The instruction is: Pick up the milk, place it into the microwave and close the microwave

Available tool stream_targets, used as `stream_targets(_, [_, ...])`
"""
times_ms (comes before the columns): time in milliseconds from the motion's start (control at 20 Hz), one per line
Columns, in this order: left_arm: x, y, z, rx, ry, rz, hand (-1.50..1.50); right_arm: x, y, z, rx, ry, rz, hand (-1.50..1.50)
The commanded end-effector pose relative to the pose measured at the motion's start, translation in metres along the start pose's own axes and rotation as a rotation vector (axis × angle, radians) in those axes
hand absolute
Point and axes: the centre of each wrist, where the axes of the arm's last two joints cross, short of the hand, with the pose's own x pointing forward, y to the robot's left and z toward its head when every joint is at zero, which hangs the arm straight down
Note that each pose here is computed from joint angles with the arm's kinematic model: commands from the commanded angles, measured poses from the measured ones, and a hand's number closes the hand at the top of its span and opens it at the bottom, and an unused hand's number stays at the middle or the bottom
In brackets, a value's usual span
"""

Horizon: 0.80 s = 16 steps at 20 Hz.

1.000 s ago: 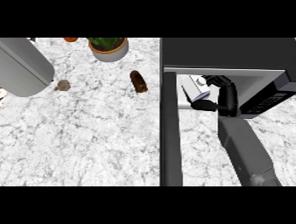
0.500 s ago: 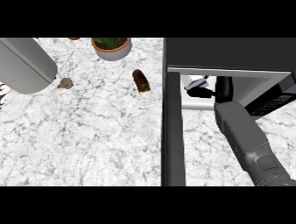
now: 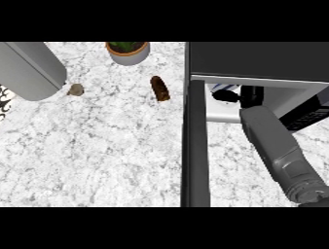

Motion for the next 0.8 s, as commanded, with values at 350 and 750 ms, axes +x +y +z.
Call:
stream_targets(350, [0.0,-0.002,-0.014,-0.039,0.0,0.002,-1.5,-0.031,-0.038,-0.009,-0.106,0.083,0.094,1.5])
stream_targets(750, [-0.007,-0.006,-0.017,-0.051,-0.009,0.01,-1.5,-0.048,-0.062,-0.011,-0.128,0.145,0.145,1.5])
